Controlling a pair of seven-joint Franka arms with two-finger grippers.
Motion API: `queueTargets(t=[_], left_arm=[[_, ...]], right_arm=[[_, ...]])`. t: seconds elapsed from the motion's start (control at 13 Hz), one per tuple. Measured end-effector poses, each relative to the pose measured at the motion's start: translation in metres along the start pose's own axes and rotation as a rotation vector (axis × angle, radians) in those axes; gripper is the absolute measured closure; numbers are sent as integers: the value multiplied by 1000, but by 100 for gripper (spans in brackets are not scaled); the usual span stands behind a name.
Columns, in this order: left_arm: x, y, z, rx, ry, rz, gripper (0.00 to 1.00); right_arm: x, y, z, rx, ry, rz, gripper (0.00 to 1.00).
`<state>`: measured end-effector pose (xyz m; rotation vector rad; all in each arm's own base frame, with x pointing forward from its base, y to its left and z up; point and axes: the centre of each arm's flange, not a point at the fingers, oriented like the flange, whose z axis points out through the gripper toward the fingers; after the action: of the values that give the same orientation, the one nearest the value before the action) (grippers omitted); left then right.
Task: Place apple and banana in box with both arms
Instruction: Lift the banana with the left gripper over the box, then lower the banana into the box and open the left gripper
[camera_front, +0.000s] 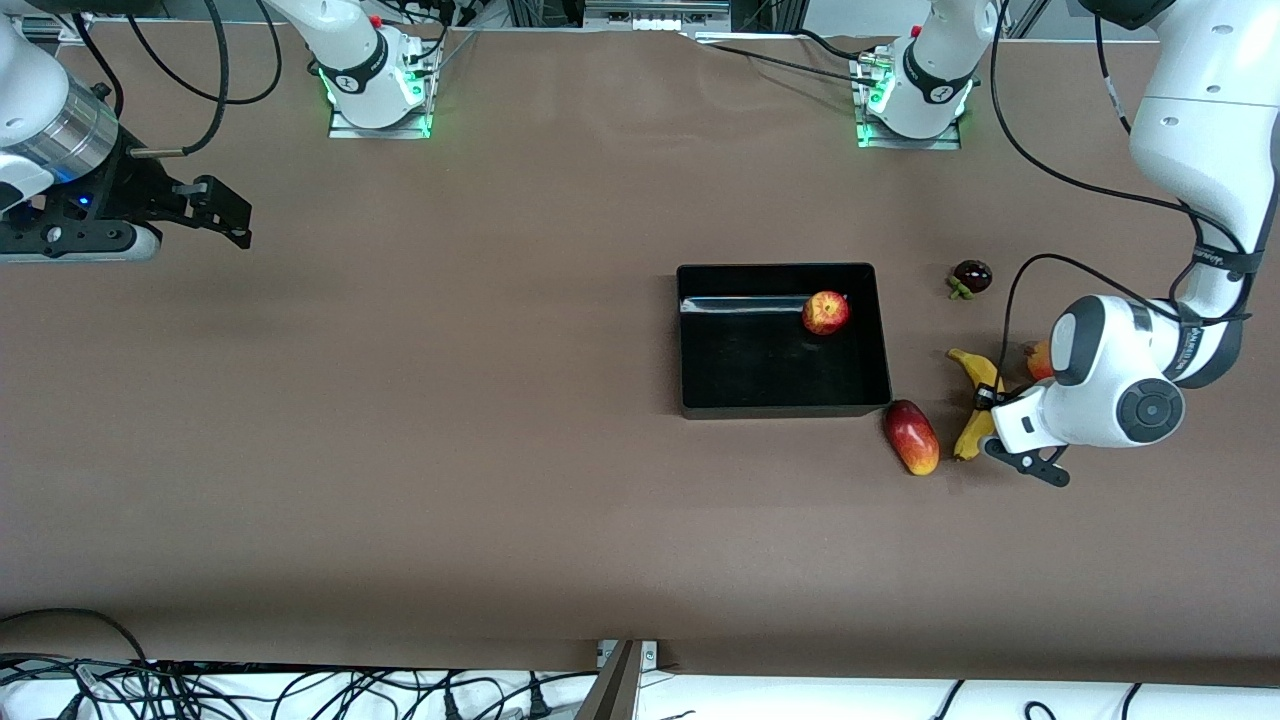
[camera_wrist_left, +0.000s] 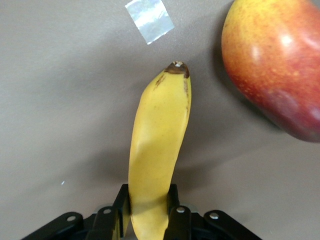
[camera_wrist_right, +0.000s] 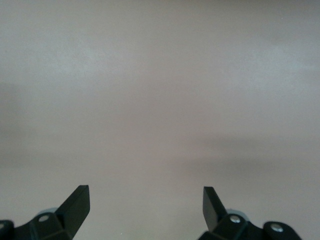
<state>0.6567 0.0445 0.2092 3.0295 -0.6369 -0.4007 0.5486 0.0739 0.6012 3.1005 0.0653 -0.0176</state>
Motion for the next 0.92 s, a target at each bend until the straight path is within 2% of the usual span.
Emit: queueTargets(t=[0.23, 0.46, 0.69, 0.92], left_arm=[[-8, 16, -89, 22, -38, -23, 67], [4, 97, -162, 40, -37, -109, 67], [31, 216, -162, -13, -34, -209, 67], [50, 314, -133, -9, -56, -275, 67]], right_arm=[[0, 0, 0, 0, 0, 0, 0], [0, 0, 0, 0, -1, 1, 0], [0, 0, 0, 0, -1, 1, 0], [0, 0, 0, 0, -1, 1, 0]])
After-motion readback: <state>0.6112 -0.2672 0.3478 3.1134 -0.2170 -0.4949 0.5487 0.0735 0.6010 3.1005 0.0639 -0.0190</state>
